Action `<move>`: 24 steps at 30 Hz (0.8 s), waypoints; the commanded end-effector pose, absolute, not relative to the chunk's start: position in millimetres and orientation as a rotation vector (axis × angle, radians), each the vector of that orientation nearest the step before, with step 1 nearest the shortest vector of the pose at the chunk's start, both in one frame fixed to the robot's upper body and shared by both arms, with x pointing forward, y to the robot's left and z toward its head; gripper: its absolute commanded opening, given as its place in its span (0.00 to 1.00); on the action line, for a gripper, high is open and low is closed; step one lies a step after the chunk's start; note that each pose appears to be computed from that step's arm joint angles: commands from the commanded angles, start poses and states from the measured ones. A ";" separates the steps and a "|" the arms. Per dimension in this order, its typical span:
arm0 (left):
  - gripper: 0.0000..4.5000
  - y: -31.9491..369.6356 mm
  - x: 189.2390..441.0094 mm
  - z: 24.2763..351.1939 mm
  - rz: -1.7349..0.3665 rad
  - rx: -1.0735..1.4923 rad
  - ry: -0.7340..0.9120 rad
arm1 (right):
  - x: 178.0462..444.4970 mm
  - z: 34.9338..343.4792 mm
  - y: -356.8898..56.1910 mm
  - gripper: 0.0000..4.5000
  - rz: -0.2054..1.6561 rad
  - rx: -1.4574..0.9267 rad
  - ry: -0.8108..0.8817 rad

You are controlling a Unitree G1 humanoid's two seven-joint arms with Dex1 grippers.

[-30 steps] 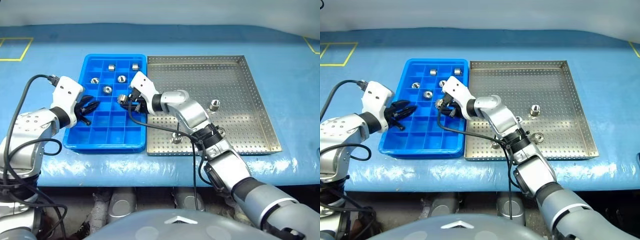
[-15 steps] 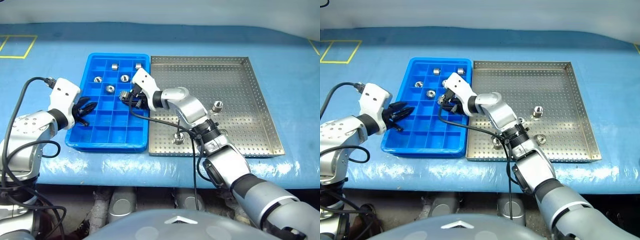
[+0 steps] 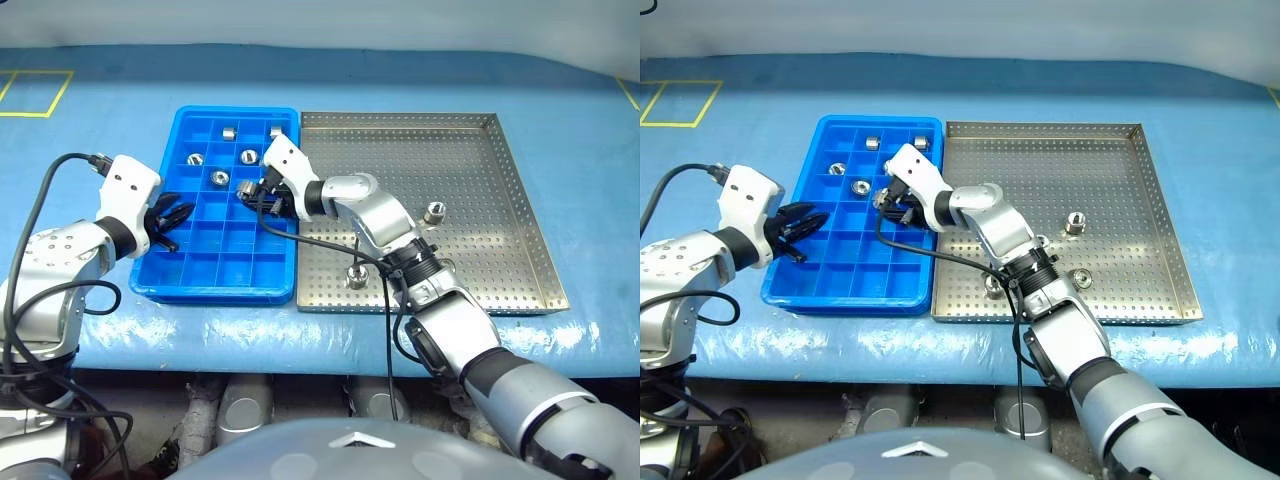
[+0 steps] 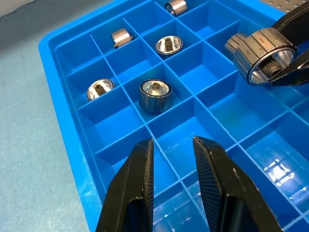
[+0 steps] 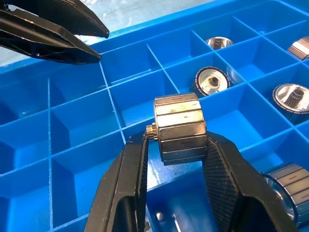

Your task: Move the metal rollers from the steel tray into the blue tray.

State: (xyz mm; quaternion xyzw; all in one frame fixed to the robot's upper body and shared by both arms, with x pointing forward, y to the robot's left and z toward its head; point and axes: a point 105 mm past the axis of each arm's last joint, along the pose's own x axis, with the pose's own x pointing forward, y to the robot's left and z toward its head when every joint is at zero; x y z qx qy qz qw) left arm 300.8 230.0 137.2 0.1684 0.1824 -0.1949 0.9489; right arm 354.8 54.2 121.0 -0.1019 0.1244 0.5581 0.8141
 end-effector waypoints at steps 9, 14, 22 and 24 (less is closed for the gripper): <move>0.30 225.7 301.8 150.5 -0.412 0.371 0.322 | 357.6 135.0 62.1 0.37 1.182 -0.176 0.211; 0.30 225.3 301.5 149.8 -0.413 0.369 0.323 | 358.0 134.6 62.6 0.37 1.182 -0.167 0.214; 0.30 225.1 301.9 149.8 -0.412 0.368 0.322 | 356.6 144.3 62.7 0.79 1.192 -0.149 0.162; 0.30 223.6 302.3 149.2 -0.417 0.365 0.321 | 360.0 153.3 60.0 0.86 1.163 -0.128 0.124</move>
